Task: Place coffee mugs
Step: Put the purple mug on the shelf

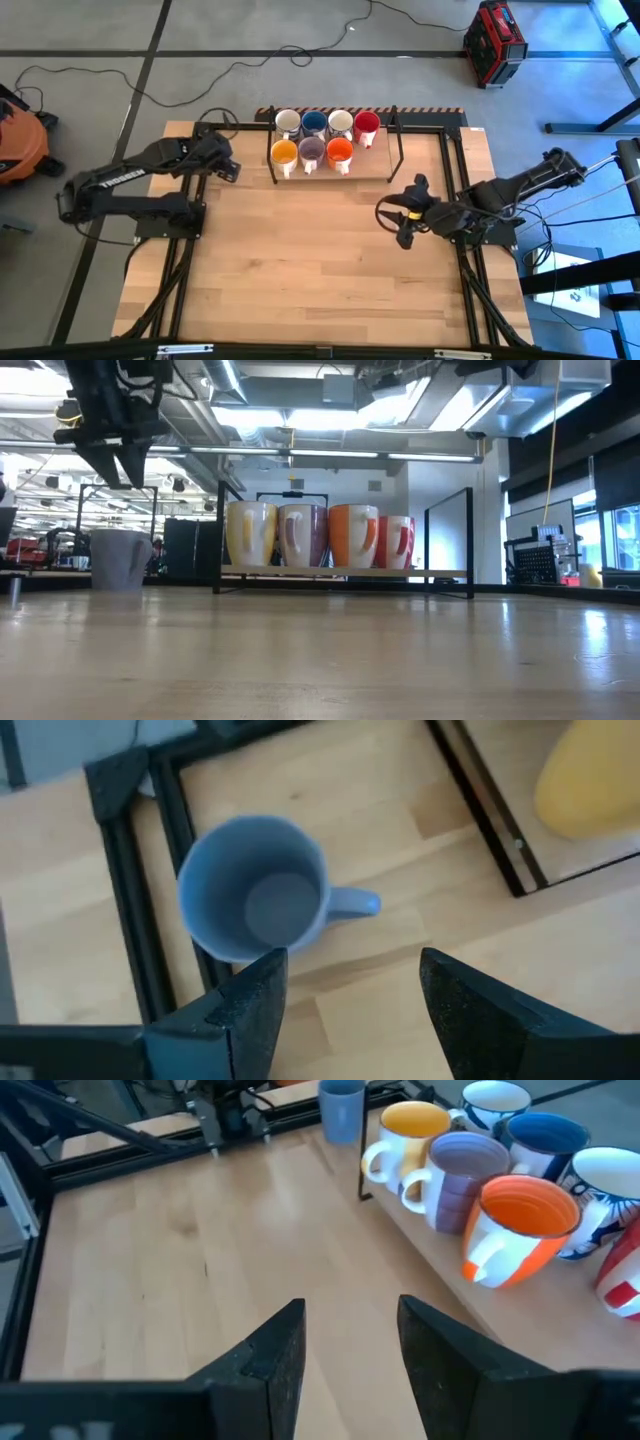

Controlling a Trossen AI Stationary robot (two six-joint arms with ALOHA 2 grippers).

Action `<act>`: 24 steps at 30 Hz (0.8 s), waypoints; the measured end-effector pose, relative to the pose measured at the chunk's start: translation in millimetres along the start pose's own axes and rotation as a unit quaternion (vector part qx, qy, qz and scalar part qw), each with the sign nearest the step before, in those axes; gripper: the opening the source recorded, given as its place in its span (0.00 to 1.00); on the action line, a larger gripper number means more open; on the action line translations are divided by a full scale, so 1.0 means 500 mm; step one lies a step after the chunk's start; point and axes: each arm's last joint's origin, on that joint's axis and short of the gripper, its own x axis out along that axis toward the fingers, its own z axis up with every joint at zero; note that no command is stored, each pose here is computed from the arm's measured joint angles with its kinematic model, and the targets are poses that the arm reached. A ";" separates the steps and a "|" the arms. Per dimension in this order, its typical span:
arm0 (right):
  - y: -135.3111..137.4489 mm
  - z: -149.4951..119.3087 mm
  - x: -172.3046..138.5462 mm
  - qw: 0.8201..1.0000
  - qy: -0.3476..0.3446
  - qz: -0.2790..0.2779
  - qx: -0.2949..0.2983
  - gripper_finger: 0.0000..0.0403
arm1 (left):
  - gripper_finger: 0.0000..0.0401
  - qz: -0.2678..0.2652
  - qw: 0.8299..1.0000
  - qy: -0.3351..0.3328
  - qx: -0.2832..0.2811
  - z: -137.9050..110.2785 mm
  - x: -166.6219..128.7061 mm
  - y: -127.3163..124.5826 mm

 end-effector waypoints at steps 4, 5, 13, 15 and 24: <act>0.009 -0.005 -0.006 1.000 -0.001 0.008 -0.015 0.37 | 0.57 0.001 0.999 0.028 -0.023 0.005 0.017 0.012; 0.010 -0.006 -0.008 1.000 0.000 0.011 -0.017 0.37 | 0.57 0.004 0.999 0.031 -0.022 0.005 0.021 0.015; 0.008 -0.008 -0.007 1.000 0.005 0.005 -0.022 0.37 | 0.57 -0.016 0.999 0.032 -0.033 -0.003 0.088 0.024; 0.007 -0.008 -0.007 1.000 0.004 0.003 -0.023 0.37 | 0.56 -0.025 0.999 0.036 -0.013 -0.008 0.108 0.025; 0.007 -0.007 -0.007 1.000 -0.004 -0.008 -0.004 0.37 | 0.56 -0.019 0.996 0.067 0.058 -0.007 0.149 0.025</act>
